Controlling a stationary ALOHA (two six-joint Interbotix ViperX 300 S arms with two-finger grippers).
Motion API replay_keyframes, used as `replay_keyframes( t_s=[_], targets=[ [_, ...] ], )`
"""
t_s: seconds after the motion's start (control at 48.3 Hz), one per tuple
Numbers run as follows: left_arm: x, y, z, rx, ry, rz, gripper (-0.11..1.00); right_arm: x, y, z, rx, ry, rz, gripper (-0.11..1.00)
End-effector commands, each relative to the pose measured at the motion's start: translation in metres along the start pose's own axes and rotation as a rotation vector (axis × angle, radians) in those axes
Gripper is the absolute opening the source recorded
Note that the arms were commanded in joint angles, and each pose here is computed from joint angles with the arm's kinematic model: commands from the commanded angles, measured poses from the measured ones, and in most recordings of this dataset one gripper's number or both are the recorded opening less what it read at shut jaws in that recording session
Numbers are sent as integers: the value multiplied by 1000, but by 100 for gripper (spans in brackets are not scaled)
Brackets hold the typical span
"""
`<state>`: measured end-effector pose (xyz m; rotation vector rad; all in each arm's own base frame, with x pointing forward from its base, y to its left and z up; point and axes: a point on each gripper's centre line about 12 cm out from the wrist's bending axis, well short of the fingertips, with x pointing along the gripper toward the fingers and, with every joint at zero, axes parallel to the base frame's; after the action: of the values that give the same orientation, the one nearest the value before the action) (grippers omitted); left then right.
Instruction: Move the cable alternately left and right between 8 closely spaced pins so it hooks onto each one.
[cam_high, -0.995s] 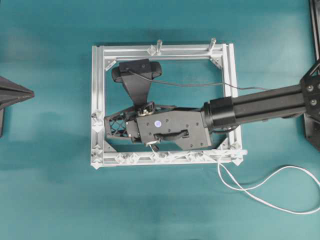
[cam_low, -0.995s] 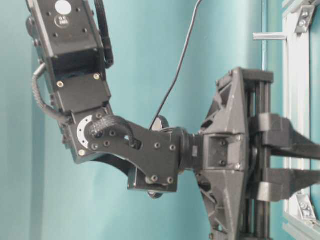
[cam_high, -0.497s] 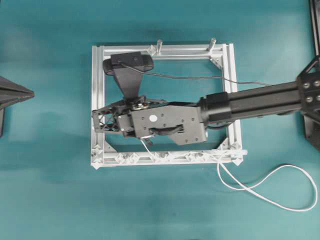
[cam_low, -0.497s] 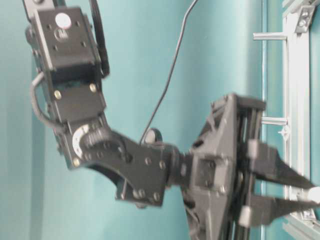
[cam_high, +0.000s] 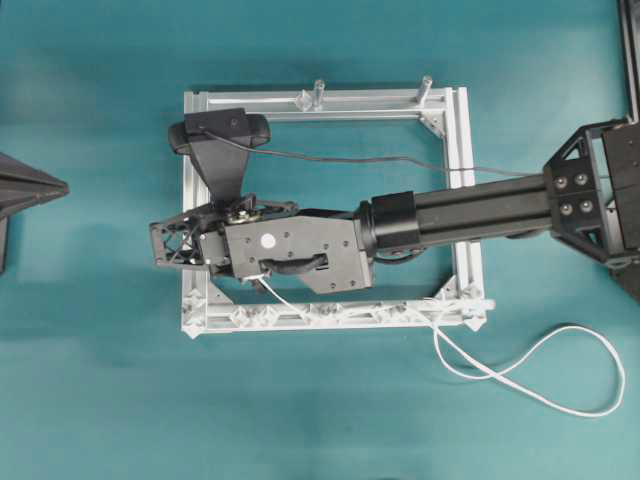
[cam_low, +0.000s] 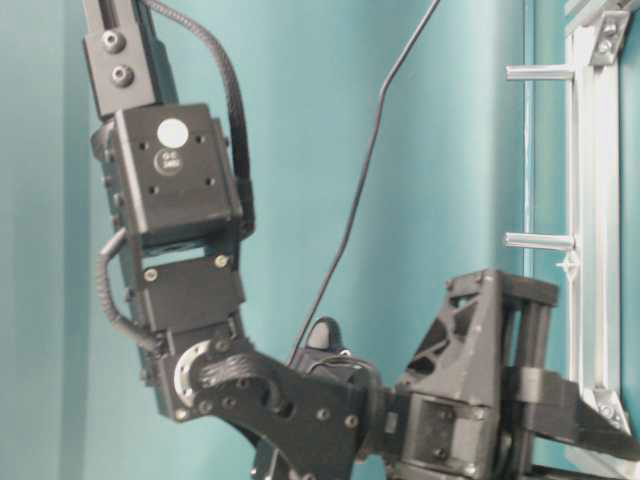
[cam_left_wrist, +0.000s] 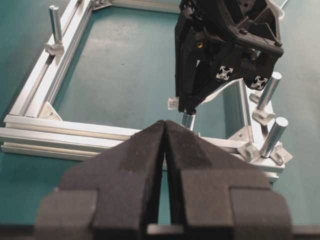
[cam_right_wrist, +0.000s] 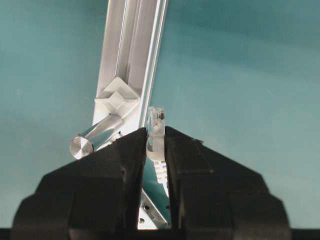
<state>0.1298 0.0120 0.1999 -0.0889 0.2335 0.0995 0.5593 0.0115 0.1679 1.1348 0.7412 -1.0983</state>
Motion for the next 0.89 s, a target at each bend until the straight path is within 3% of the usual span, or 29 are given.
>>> replay_keyframes(
  t_s=[0.0, 0.373, 0.87],
  targets=[
    [0, 0, 4, -2, -8, 3, 0, -25, 11, 1, 9, 8, 49, 13],
    [0, 0, 4, -1, -8, 3, 0, -37, 7, -41, -28, 55, 43, 13],
    [0, 0, 4, -2, -8, 3, 0, -43, 5, -74, -31, 81, 60, 13]
  ],
)
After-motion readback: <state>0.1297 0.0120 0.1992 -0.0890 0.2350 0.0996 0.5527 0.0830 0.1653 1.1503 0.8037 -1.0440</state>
